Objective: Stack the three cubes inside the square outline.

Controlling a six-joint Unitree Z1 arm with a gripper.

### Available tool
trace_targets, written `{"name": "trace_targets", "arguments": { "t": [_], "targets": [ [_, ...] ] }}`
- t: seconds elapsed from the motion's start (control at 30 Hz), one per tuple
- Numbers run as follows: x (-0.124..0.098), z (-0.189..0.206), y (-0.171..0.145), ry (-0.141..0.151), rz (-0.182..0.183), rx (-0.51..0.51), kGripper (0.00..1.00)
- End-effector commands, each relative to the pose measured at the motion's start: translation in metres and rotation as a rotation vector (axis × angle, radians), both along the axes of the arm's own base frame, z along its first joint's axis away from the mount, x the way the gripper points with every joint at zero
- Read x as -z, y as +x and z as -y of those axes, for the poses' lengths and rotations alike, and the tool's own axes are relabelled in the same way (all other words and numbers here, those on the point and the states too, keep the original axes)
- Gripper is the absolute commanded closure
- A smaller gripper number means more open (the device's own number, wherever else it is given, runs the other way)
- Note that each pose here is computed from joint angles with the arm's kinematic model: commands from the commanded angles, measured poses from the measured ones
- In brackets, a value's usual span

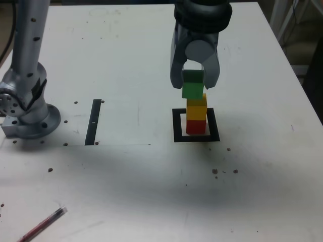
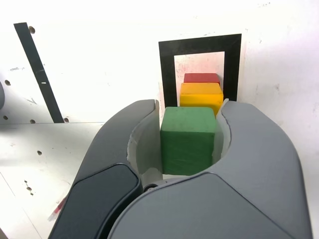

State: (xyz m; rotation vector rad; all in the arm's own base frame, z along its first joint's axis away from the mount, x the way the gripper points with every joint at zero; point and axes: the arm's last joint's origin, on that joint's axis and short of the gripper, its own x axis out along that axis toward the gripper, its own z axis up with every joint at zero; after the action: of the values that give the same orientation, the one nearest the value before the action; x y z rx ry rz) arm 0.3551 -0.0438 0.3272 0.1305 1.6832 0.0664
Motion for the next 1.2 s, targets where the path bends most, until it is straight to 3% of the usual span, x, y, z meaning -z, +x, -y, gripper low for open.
{"name": "trace_targets", "arguments": {
  "t": [0.0,0.83,1.07,1.17],
  "targets": [
    [0.002,-0.001,0.001,0.002,-0.007,-0.002,0.86],
    [0.012,-0.003,0.010,-0.002,-0.004,-0.008,0.71],
    [0.015,-0.004,0.010,-0.006,-0.015,-0.012,0.61],
    [0.016,-0.004,0.011,-0.010,-0.016,-0.010,0.50]
  ]
}}
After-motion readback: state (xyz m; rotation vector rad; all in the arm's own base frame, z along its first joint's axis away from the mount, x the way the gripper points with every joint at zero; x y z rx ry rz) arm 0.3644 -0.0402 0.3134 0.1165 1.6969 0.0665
